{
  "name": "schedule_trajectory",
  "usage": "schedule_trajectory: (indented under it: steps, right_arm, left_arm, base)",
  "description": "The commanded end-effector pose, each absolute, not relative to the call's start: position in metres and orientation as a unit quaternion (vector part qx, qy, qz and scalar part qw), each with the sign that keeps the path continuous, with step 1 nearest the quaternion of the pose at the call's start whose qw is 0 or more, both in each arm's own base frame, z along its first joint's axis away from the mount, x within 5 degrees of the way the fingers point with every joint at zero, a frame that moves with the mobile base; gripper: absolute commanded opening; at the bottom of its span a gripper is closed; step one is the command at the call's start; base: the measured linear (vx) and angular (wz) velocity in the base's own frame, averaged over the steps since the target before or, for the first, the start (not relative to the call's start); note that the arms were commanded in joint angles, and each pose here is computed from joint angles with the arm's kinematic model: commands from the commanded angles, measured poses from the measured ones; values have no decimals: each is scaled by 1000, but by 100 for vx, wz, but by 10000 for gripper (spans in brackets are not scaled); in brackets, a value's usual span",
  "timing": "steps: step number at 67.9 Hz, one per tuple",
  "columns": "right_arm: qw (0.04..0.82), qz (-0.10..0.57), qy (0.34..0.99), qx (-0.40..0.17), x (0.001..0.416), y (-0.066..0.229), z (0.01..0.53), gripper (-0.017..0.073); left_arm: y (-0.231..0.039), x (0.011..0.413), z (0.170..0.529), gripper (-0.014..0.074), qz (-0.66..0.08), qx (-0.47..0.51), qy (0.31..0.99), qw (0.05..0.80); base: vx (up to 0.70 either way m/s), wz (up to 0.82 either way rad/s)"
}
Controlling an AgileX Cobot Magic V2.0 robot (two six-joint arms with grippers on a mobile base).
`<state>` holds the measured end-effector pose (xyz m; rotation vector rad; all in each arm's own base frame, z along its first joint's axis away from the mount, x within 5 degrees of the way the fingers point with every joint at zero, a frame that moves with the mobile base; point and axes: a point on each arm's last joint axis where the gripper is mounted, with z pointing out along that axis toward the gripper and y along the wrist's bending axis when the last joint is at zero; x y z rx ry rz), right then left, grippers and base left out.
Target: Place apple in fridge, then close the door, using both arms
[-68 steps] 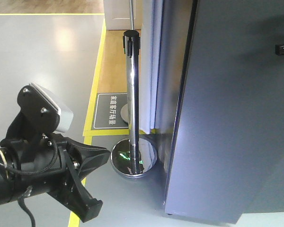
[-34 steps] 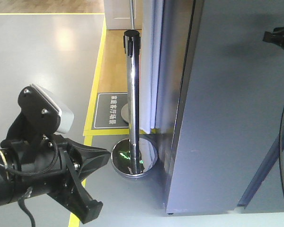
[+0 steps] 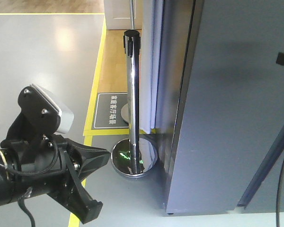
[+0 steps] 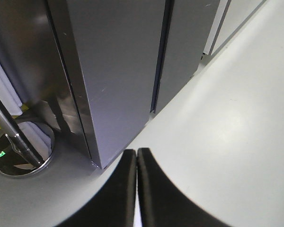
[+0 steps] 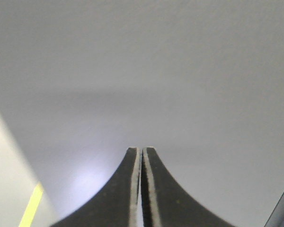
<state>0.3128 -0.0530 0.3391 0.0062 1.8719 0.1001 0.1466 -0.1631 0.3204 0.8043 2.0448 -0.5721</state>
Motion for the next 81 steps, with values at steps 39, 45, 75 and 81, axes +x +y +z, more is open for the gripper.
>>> schedule_trajectory:
  steps: [39, 45, 75, 81]
  right_arm:
    - [649, 139, 747, -42, 179, 0, 369, -2]
    - [640, 162, 749, -55, 164, 8, 359, -2]
    - [616, 112, 780, -6, 158, 6, 307, -2]
    - [619, 88, 780, -24, 159, 6, 306, -2]
  left_arm:
    - [-164, 148, 337, -6, -251, 305, 794, 462]
    - [-164, 148, 337, -6, -251, 305, 794, 462]
    - [-164, 148, 337, -6, -251, 305, 794, 462]
    - [-164, 148, 337, -6, -251, 305, 794, 462]
  base:
    - [0, 0]
    - [0, 0]
    - [0, 0]
    - [0, 0]
